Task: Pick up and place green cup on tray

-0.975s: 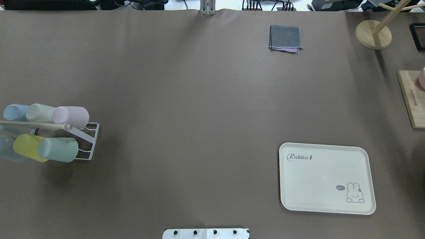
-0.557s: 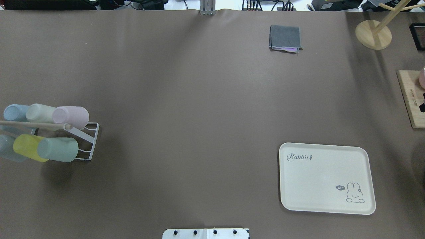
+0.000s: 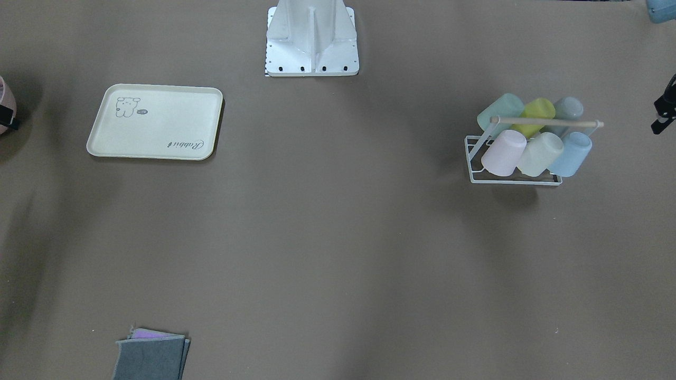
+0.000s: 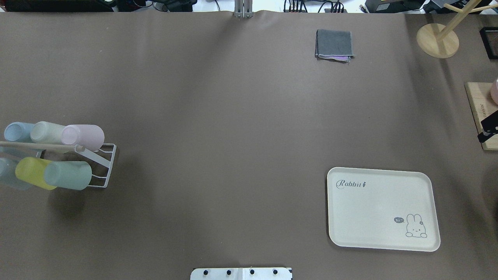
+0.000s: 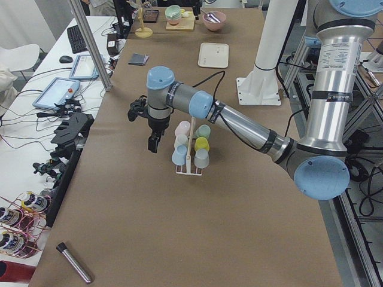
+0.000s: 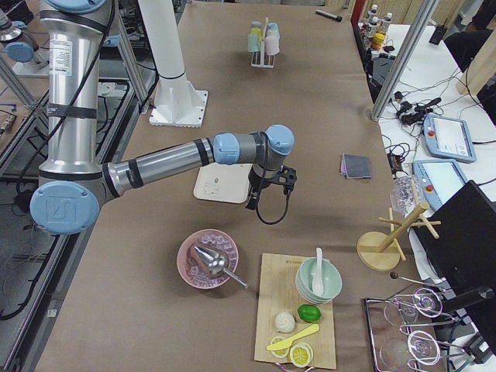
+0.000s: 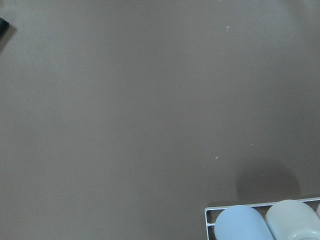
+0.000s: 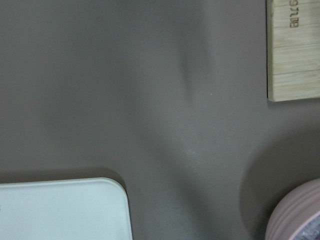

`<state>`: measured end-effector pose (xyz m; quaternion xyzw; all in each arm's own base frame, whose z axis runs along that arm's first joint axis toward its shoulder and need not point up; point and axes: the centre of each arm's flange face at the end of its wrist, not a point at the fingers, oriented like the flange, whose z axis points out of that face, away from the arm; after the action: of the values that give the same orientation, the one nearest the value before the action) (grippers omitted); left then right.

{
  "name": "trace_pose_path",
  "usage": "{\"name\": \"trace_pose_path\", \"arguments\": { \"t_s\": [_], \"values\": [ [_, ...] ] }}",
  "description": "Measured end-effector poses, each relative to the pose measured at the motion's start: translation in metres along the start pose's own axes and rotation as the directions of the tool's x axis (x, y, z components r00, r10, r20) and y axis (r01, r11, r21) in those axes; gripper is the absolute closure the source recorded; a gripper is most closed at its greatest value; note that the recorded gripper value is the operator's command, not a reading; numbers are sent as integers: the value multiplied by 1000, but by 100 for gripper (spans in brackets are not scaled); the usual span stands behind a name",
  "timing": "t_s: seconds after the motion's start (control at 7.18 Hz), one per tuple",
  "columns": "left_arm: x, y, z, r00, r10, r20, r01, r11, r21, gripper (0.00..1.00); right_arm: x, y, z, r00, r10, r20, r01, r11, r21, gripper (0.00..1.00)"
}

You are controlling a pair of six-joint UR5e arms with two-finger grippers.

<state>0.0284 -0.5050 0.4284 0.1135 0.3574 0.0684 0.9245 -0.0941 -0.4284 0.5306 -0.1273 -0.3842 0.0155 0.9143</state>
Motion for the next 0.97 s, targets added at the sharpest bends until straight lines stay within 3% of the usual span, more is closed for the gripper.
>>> {"name": "trace_pose_path", "arguments": {
  "t_s": [0.28,0.97],
  "values": [
    [42,3,-2,1000,6,-21,-6,1000,-2,3,5,17,22,999,-36,9,36,999,-3,1],
    [79,11,-9,999,22,-41,-23,1000,-10,3,-28,42,68,1000,18,11,-18,1000,-3,2]
  ]
}}
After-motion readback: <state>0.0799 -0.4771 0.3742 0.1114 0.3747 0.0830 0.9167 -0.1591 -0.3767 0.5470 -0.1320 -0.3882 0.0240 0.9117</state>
